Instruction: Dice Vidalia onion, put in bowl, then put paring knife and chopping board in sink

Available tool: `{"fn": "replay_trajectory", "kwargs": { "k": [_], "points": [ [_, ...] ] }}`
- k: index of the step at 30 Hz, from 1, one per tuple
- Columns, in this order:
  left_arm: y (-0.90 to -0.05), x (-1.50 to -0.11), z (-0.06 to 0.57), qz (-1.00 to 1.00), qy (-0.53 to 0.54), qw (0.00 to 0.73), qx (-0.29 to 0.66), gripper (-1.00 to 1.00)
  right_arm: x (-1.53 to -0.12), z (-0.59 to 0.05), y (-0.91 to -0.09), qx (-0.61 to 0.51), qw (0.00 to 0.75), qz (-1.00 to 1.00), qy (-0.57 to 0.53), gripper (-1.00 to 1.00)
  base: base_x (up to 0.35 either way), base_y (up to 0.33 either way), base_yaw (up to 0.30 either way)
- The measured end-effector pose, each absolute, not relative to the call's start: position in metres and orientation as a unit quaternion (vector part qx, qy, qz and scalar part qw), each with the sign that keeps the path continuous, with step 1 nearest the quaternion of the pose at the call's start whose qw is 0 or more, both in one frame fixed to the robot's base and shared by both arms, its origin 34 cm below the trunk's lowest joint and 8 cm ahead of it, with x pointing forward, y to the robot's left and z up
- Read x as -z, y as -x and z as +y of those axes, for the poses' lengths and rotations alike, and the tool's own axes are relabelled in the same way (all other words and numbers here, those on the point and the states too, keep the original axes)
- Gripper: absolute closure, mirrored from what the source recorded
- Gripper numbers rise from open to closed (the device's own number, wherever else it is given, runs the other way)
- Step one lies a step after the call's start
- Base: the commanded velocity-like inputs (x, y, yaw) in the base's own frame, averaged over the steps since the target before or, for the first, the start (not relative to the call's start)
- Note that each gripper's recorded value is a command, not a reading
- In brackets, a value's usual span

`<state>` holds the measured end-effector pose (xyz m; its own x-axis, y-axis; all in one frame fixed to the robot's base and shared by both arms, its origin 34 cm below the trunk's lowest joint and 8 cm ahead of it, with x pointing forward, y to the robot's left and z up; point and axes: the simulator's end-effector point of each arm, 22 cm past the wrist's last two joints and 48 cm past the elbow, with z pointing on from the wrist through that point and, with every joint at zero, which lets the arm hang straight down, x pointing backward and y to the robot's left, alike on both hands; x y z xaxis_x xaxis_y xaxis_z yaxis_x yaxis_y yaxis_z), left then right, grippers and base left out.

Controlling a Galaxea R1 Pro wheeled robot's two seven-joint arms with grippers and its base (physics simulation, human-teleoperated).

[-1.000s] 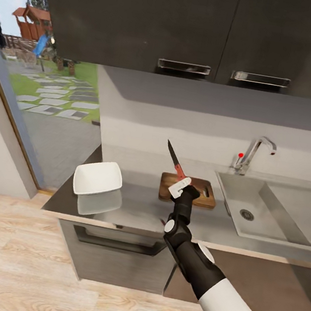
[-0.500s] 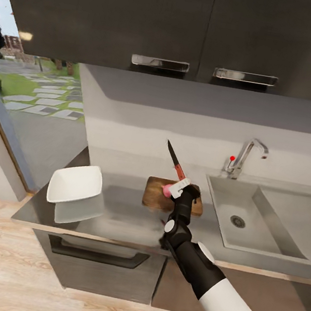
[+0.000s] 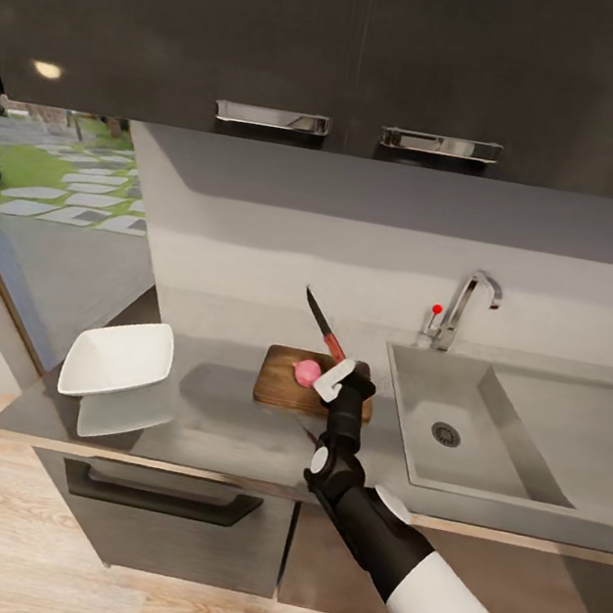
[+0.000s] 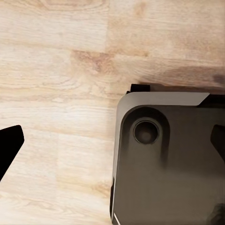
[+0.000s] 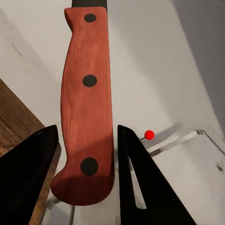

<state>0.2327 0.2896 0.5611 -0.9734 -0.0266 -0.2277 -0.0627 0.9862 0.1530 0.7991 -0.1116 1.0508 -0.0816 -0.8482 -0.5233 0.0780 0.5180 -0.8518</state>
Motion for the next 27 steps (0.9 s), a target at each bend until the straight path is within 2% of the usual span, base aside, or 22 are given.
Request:
{"fn": "replay_trajectory", "kwargs": {
  "k": [27],
  "points": [
    [-0.233,-0.561,0.290,0.990,0.023,0.113,-0.080,-1.00,-1.023,-0.097,-0.793,0.384,0.586,0.625,0.344,1.00,0.000,0.000,0.000]
  ]
}}
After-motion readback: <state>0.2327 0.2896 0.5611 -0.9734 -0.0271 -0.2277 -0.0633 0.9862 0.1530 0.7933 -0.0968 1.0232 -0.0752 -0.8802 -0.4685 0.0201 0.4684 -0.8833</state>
